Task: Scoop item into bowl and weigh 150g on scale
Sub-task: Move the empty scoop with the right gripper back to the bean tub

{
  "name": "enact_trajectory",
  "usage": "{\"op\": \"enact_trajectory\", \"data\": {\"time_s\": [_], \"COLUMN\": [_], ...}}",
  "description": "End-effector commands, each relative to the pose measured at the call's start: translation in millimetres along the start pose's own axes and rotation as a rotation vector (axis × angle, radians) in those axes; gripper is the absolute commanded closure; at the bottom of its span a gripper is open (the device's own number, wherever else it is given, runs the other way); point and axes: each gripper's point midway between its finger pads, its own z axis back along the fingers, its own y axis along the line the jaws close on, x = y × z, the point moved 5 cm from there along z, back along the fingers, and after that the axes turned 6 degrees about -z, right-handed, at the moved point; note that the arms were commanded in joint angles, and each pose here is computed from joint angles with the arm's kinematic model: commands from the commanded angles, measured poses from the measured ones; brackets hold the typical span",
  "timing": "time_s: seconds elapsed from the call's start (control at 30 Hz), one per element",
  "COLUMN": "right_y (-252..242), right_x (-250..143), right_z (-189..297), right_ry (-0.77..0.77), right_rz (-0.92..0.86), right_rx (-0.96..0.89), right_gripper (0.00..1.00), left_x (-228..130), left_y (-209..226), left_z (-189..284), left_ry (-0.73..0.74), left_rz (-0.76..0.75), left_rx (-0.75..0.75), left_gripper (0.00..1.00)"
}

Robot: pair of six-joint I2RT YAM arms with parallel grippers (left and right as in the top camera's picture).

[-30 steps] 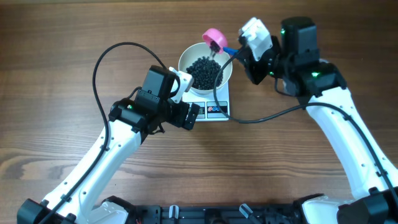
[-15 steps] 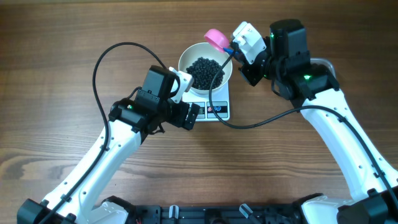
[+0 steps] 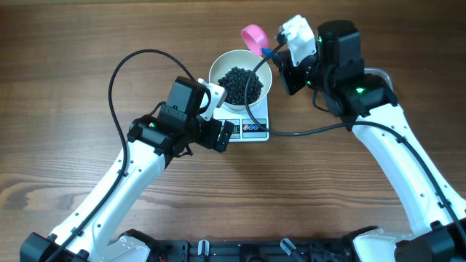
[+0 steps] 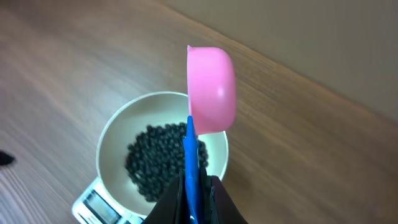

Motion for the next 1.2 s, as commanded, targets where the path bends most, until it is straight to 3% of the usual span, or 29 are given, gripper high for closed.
{"op": "enact_trajectory", "data": {"time_s": [0.0, 0.13, 0.27, 0.47, 0.6, 1.17], "right_y": [-17.6, -54.0, -108.6, -148.0, -152.4, -162.2], "right_x": [12.8, 17.4, 2.5, -50.4, -82.3, -98.6], "right_z": [25.6, 63.0, 118.0, 160.3, 164.6, 133.5], "right_ry": [-0.069, -0.13, -0.147, 0.041, 0.199, 0.267], "right_rz": [-0.133, -0.182, -0.28, -0.356, -0.372, -0.473], "right_rx": [-0.057, -0.157, -0.393, -0.621, -0.622, -0.534], "right_gripper": [0.96, 0.96, 0.96, 0.96, 0.96, 0.96], "left_x": [6.9, 6.9, 6.9, 6.9, 6.9, 6.9], "left_y": [-0.3, -0.3, -0.3, -0.3, -0.3, -0.3], "left_z": [6.0, 6.0, 6.0, 6.0, 6.0, 6.0], "left_ry": [-0.028, -0.028, -0.028, -0.028, -0.028, -0.028], "left_rz": [-0.008, -0.008, -0.008, -0.008, -0.008, -0.008], "left_rx": [-0.007, -0.007, -0.007, -0.007, -0.007, -0.007], "left_gripper": [0.0, 0.0, 0.0, 0.0, 0.0, 0.0]}}
